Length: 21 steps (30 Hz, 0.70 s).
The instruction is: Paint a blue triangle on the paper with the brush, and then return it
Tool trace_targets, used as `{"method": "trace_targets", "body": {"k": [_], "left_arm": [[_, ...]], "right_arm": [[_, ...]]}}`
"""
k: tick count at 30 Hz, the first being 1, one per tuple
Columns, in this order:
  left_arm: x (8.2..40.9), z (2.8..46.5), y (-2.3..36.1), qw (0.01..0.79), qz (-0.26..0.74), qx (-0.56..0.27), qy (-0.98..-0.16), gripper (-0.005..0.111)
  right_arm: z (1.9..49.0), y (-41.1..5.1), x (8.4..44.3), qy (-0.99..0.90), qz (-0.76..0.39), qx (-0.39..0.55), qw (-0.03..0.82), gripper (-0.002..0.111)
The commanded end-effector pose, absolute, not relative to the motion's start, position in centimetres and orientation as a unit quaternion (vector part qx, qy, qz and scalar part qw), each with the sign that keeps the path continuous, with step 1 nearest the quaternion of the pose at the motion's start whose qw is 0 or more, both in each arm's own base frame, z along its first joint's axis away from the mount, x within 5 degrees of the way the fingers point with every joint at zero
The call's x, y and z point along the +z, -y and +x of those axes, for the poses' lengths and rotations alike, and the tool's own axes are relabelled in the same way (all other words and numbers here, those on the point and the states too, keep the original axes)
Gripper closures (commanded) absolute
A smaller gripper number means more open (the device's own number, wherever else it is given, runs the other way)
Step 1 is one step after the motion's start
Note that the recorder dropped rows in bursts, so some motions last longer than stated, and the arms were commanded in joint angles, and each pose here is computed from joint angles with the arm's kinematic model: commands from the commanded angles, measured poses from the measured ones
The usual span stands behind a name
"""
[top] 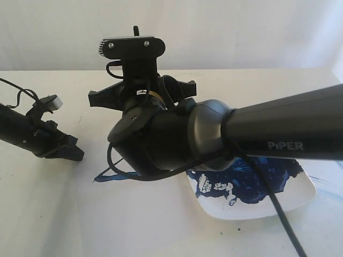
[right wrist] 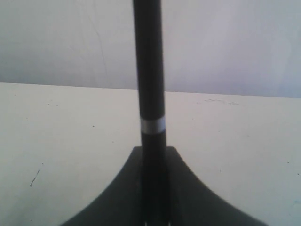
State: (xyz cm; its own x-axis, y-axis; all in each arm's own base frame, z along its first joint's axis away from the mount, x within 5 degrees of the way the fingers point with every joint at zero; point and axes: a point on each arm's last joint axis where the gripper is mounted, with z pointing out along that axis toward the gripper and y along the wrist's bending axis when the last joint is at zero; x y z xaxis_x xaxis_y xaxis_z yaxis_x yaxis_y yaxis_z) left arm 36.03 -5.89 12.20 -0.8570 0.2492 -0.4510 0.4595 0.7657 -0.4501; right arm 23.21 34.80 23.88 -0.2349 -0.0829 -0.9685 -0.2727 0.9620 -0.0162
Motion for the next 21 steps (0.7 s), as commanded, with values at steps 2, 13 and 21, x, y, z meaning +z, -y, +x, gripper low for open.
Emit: {"method": "trace_targets", "body": {"k": [2,13,21], "left_arm": [[11.6,36.0,5.4,0.184,0.2,-0.259,-0.927,0.107],[11.6,36.0,5.5,0.184,0.2,-0.26,-0.927,0.107],[11.7,36.0,5.5,0.181,0.2,-0.263,-0.926,0.107]], "right_arm": [[23.1,-34.4,25.0,-0.772,-0.113,0.075,0.621,0.108],[22.4,-33.2,30.4,-0.728,-0.115,0.135,0.663,0.108],[25.9,-28.4,34.9,-0.735,-0.164,0.247,0.611,0.108]]}}
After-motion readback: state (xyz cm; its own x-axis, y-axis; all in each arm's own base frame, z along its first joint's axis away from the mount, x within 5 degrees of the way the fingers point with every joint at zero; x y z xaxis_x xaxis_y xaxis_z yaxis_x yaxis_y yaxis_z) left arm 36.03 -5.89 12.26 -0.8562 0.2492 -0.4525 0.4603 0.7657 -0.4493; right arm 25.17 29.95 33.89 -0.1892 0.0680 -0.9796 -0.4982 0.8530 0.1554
